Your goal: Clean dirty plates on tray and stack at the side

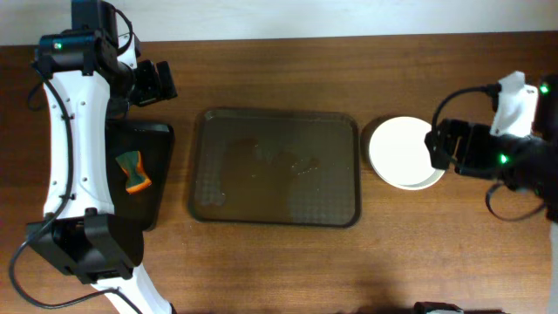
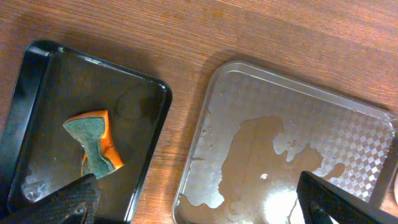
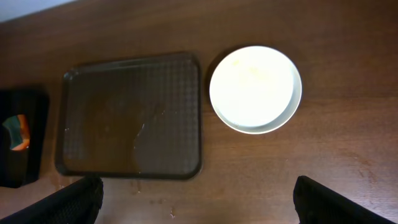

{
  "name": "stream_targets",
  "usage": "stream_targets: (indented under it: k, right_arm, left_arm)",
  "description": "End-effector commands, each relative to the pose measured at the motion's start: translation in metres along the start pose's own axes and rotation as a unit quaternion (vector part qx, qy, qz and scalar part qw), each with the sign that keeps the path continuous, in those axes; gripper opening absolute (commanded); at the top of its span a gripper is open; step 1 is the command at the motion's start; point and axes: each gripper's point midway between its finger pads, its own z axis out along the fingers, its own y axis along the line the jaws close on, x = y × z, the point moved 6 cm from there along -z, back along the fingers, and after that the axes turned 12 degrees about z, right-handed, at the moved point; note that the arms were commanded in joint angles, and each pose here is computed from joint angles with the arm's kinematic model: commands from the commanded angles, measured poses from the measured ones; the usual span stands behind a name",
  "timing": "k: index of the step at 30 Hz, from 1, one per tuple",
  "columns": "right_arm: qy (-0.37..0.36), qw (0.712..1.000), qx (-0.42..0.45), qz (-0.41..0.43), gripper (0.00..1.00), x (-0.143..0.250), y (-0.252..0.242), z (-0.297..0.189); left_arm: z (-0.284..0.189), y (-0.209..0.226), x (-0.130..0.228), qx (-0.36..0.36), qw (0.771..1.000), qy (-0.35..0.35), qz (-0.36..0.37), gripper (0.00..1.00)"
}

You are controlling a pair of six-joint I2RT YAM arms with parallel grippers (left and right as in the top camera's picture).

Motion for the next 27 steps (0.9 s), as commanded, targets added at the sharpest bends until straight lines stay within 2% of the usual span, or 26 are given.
stream_targets:
  k: [1, 8, 12, 16, 17, 21, 24, 27]
  right_arm:
    - [-0.015, 1.0, -0.002, -0.007, 0.98, 0.003, 0.001, -0.009]
    - [-0.017, 0.999, 0.047, -0.016, 0.98, -0.001, -0.009, 0.0]
    - [-0.124, 0.991, 0.013, -0.048, 0.98, 0.0, -0.008, 0.013]
    - [-0.251, 0.961, -0.074, -0.09, 0.98, 0.042, -0.016, 0.071]
    - [-0.293, 0.946, -0.097, -0.101, 0.98, 0.057, -0.019, 0.084]
    - [-0.385, 0.903, -0.152, -0.116, 0.98, 0.114, -0.041, 0.124]
    - [-0.415, 0.888, -0.162, -0.115, 0.99, 0.134, -0.055, 0.137]
    - [-0.42, 0.886, -0.161, -0.113, 0.98, 0.144, -0.062, 0.148]
  left_arm:
    - [0.002, -0.002, 0.0, 0.007, 1.0, 0.001, -0.006, 1.0]
    - [0.002, -0.002, 0.0, 0.007, 1.0, 0.002, -0.006, 1.0]
    - [0.002, -0.002, 0.0, 0.007, 1.0, 0.001, -0.006, 1.0]
    - [0.002, -0.002, 0.0, 0.006, 1.0, 0.001, -0.006, 1.0]
    - [0.002, -0.002, 0.0, 0.007, 1.0, 0.002, -0.006, 1.0]
    - [0.002, -0.002, 0.0, 0.007, 1.0, 0.001, -0.006, 1.0]
    - [0.002, -0.002, 0.0, 0.007, 1.0, 0.001, -0.006, 1.0]
    - [0.002, -0.002, 0.0, 0.007, 1.0, 0.001, -0.006, 1.0]
